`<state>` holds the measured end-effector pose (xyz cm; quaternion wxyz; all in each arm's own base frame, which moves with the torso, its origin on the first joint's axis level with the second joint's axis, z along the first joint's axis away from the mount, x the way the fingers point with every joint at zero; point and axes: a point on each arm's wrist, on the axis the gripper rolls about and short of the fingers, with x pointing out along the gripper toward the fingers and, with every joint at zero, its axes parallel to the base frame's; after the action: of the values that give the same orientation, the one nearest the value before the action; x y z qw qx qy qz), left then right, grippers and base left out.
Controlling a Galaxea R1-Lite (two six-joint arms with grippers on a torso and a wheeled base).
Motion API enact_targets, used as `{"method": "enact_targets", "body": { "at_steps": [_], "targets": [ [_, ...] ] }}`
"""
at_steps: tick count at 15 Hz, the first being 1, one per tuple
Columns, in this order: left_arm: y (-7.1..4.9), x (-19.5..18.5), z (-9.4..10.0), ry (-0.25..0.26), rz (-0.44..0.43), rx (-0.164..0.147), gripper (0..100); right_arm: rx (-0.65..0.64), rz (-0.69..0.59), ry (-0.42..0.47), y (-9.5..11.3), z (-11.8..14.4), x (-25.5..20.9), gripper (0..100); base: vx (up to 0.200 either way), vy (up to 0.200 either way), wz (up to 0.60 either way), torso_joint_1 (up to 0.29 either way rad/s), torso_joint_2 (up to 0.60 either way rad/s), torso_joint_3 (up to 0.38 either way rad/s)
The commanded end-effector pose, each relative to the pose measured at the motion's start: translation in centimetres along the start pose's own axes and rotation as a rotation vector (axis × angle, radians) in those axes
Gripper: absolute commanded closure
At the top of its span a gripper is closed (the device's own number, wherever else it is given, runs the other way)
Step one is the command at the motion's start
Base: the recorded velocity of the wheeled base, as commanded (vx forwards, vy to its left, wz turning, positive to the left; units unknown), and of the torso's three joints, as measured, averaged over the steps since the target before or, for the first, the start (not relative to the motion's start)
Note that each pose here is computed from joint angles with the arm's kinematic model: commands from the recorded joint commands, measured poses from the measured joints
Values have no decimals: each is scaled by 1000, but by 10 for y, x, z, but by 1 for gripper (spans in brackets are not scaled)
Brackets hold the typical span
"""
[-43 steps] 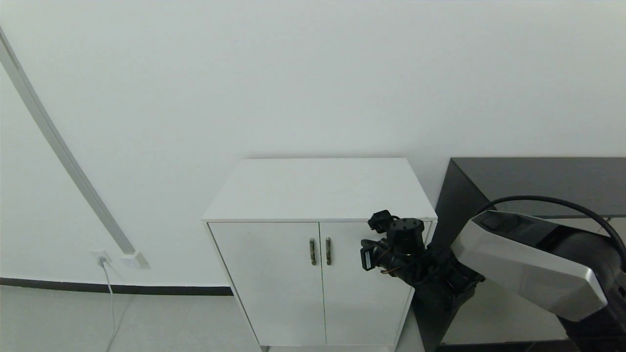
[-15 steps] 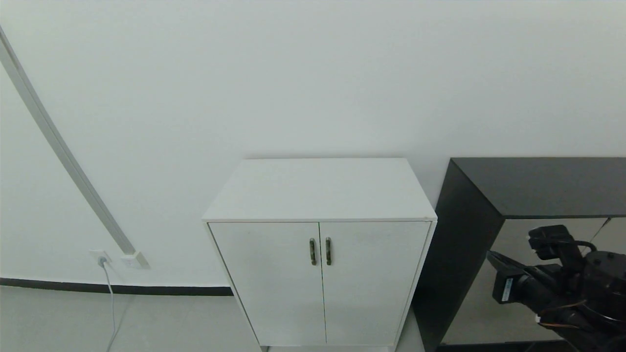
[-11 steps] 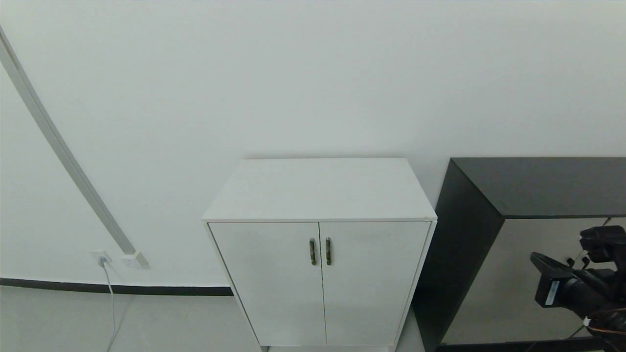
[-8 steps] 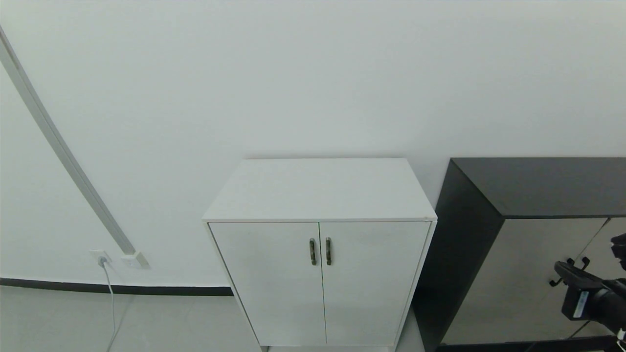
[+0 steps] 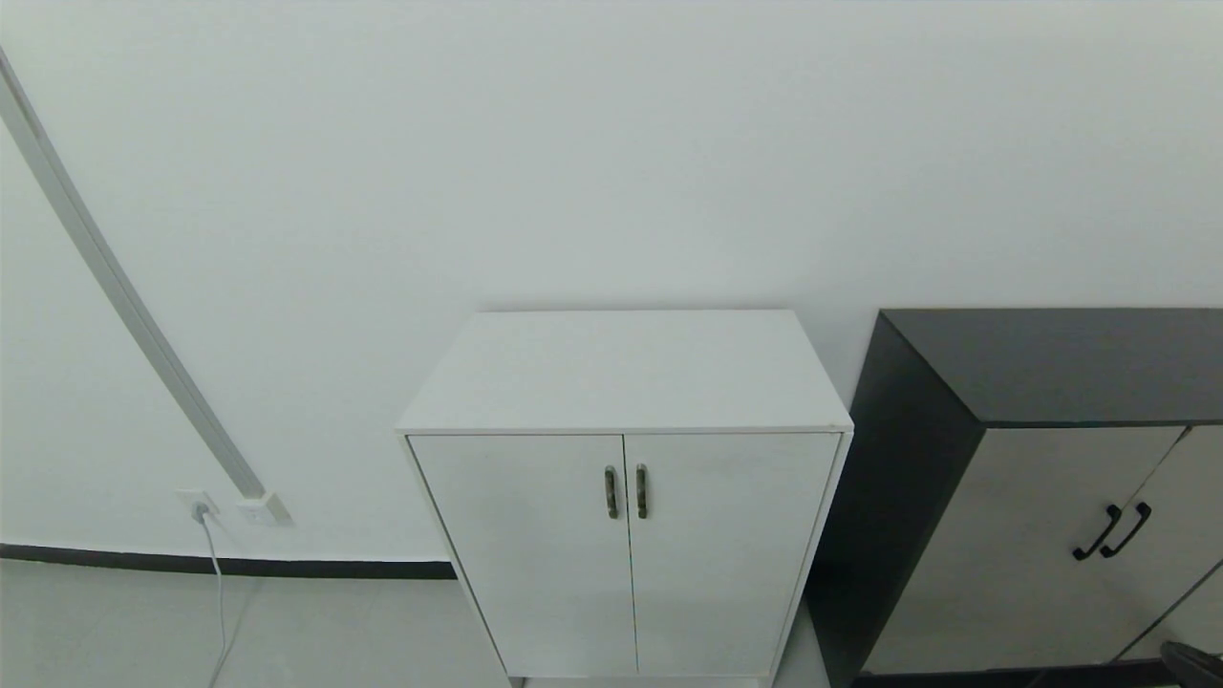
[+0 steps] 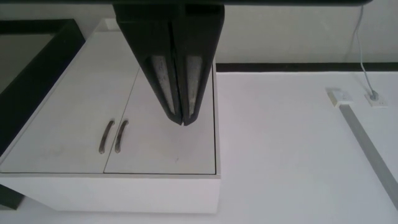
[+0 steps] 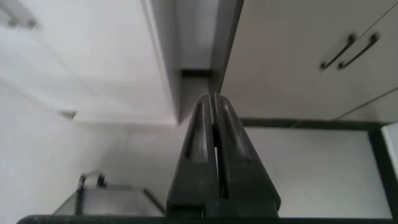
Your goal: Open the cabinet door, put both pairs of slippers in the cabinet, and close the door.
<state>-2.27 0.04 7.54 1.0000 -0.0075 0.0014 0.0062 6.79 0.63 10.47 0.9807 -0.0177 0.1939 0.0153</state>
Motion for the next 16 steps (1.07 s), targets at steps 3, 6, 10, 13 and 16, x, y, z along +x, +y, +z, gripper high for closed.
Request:
{"method": "enact_targets", "body": {
  "at_steps": [3,6,10,13,16],
  "targets": [
    [0,0,0,0,0,0,100,16,19,-70,-3,-20,-31,100,0,0,0,0,0,0],
    [0,0,0,0,1,0,100,13,22,-61,-4,-41,-46,100,0,0,0,0,0,0],
    [0,0,0,0,0,0,100,19,18,-145,-5,-46,-55,100,0,0,0,0,0,0],
    [0,0,0,0,0,0,100,-8,4,-202,-6,-47,-59,100,0,0,0,0,0,0],
    [0,0,0,0,0,0,100,-91,57,-290,-7,-50,-65,100,0,0,0,0,0,0]
  ]
}}
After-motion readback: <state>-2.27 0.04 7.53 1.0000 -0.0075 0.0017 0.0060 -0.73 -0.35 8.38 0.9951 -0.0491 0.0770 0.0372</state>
